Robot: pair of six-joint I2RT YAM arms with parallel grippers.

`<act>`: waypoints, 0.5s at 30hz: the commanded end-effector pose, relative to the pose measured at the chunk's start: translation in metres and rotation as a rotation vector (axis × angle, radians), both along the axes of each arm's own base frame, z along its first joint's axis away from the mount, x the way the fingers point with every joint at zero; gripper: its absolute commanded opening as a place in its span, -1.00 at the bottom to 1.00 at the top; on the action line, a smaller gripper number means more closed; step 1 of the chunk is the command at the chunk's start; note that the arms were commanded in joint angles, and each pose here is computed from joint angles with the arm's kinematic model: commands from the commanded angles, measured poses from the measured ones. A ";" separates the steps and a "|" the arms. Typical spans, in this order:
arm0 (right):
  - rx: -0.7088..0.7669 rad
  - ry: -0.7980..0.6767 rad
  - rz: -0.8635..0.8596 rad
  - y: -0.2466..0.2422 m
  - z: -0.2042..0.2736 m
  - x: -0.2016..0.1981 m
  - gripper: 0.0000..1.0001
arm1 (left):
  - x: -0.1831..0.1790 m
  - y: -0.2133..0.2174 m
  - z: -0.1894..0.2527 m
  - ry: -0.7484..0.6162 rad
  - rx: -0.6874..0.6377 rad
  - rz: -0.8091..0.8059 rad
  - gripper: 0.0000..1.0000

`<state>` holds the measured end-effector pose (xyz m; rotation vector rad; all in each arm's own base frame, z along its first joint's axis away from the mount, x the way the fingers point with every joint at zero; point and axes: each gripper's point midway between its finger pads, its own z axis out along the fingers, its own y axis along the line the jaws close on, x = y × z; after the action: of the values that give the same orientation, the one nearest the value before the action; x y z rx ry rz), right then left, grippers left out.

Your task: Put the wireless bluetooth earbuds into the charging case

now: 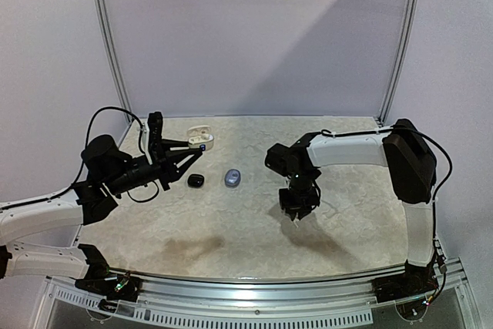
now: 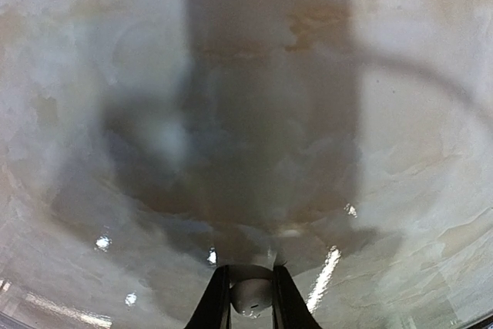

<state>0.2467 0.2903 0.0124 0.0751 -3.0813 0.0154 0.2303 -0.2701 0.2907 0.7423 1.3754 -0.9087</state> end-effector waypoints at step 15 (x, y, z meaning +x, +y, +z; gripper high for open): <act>0.874 -1.148 0.179 0.139 0.390 0.054 -1.00 | 0.023 0.021 0.031 -0.260 -0.028 0.212 -1.00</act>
<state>0.3107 0.3963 0.2854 0.3756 -3.6306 -1.1763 0.2444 -0.2574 0.3100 0.6850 1.2534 -0.7487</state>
